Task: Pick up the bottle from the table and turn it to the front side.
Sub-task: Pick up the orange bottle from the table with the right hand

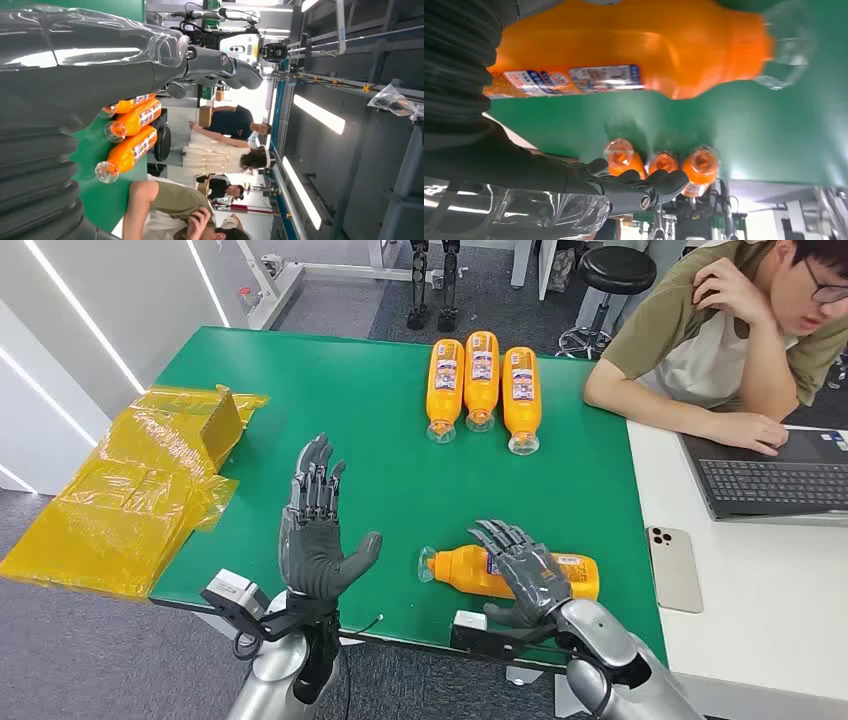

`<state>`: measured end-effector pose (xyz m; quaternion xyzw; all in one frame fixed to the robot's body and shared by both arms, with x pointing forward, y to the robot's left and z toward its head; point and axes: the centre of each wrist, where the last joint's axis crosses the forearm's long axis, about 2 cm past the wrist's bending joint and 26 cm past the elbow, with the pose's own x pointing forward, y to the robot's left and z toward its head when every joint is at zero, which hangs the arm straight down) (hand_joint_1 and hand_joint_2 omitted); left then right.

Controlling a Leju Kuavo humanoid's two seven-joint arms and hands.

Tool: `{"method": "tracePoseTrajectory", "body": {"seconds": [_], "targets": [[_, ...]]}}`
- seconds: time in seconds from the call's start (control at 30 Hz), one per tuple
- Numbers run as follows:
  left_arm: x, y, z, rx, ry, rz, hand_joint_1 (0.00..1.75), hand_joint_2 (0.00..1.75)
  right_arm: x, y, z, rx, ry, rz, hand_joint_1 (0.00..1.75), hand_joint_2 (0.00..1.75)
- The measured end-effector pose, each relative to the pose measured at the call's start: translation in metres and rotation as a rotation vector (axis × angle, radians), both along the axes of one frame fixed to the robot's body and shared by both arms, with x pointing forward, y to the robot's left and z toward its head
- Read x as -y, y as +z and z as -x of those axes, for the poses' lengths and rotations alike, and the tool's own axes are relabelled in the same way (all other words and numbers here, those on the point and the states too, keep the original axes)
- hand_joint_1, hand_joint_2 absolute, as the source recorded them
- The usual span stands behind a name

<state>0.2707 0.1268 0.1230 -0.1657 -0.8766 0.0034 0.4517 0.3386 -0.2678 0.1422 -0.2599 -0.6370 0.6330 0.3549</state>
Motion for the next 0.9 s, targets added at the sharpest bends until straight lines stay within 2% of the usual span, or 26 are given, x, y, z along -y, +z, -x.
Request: {"method": "tracePoseTrajectory", "body": {"seconds": [0.23, 0.47, 0.7, 0.73, 0.83, 0.87, 0.9], "targets": [[0.0, 0.0, 0.0, 0.002, -0.009, 0.002, 0.0, 1.75, 0.026, 0.007, -0.017, -0.097, -0.049, 0.127, 0.0, 1.75], [0.0, 0.002, -0.003, 0.002, -0.005, 0.011, 0.0, 1.75, 0.057, 0.008, -0.022, -0.219, -0.087, 0.231, 0.0, 1.75], [0.0, 0.005, -0.006, 0.011, 0.005, 0.011, 0.0, 1.75, 0.075, 0.019, -0.034, -0.274, -0.108, 0.319, 0.0, 1.75], [0.0, 0.005, -0.006, 0.011, 0.005, 0.012, 0.0, 1.75, 0.077, 0.02, -0.036, -0.276, -0.112, 0.327, 0.1, 1.75], [0.0, 0.005, -0.006, 0.01, 0.007, 0.013, 0.0, 1.75, 0.083, 0.021, -0.037, -0.267, -0.111, 0.338, 1.32, 1.75], [0.0, 0.005, -0.006, 0.01, 0.008, 0.013, 0.0, 1.75, 0.085, 0.02, -0.037, -0.257, -0.107, 0.337, 1.65, 1.75], [0.0, 0.005, -0.006, 0.01, 0.009, 0.013, 0.0, 1.75, 0.086, 0.019, -0.037, -0.241, -0.102, 0.335, 1.69, 1.75]]}}
